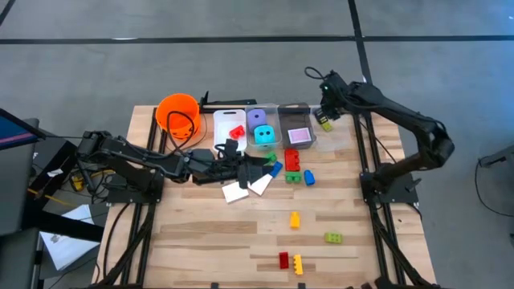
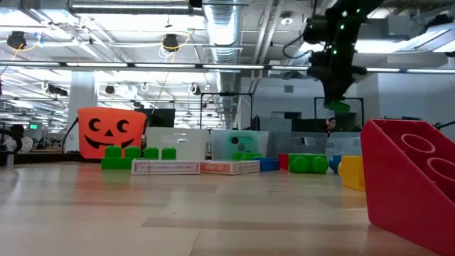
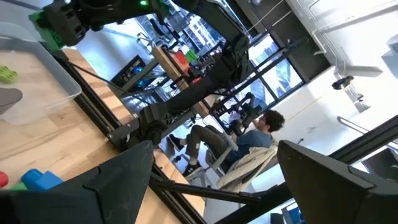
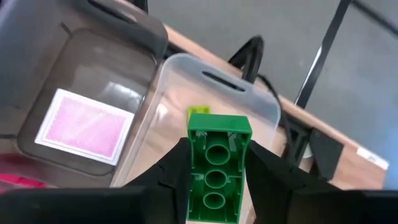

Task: Pick & Place Toys
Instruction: Put the dark green game piece into the right transparent bin, then put the 4 stud green game piece into the white bin

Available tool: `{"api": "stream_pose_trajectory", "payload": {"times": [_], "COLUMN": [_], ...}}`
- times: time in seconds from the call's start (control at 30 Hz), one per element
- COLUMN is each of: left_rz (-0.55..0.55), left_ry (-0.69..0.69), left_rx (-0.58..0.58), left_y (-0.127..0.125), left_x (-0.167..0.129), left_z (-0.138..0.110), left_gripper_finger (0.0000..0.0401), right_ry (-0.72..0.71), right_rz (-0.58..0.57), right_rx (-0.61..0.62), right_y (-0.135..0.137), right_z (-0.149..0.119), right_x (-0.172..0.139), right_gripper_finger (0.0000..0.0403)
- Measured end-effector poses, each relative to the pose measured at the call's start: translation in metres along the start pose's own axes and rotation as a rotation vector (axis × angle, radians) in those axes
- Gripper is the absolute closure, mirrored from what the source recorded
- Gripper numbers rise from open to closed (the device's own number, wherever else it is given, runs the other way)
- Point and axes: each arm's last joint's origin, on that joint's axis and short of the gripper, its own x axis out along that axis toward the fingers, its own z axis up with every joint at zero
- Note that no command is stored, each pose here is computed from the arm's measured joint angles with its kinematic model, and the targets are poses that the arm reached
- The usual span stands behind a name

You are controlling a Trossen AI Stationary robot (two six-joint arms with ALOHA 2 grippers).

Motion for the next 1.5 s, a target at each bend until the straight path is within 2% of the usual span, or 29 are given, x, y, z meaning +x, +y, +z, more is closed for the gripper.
{"api": "stream_pose_trajectory", "payload": {"times": [0.2,0.37,0.67,0.8,0.97,1.07,1.2,1.43,1.5], "left_rz": [-0.002,-0.007,-0.007,-0.007,-0.007,-0.007,-0.007,-0.009,-0.009], "left_ry": [0.003,0.009,0.01,0.01,0.01,0.011,0.011,0.013,0.013], "left_rx": [0.0,0.0,0.02,0.034,0.035,0.036,0.038,0.037,0.037], "left_y": [-0.001,-0.003,-0.003,-0.003,-0.003,-0.003,-0.003,-0.003,-0.003], "left_x": [-0.001,-0.002,-0.002,-0.002,-0.002,-0.002,-0.002,-0.002,-0.002], "left_z": [-0.002,-0.004,-0.004,-0.004,-0.004,-0.004,-0.004,-0.004,-0.004], "left_gripper_finger": [0.0064,0.0064,0.0064,0.0064,0.0064,0.0064,0.0064,0.0064,0.0064], "right_ry": [0.079,0.113,0.09,0.065,0.06,0.016,-0.115,-0.294,-0.321], "right_rz": [0.009,0.005,0.011,0.015,0.026,0.079,0.18,0.364,0.431], "right_rx": [-0.007,-0.028,-0.023,-0.007,0.005,-0.009,-0.024,0.077,0.063], "right_y": [0.006,0.011,0.003,-0.003,-0.006,0.0,0.013,0.021,0.022], "right_z": [0.001,-0.001,-0.009,-0.013,-0.019,-0.026,-0.041,-0.082,-0.095], "right_x": [0.018,0.023,0.0,-0.012,-0.024,-0.04,-0.076,-0.135,-0.149], "right_gripper_finger": [0.026,0.0215,0.0114,0.0092,0.0084,0.0085,0.0085,0.0085,0.0085]}}
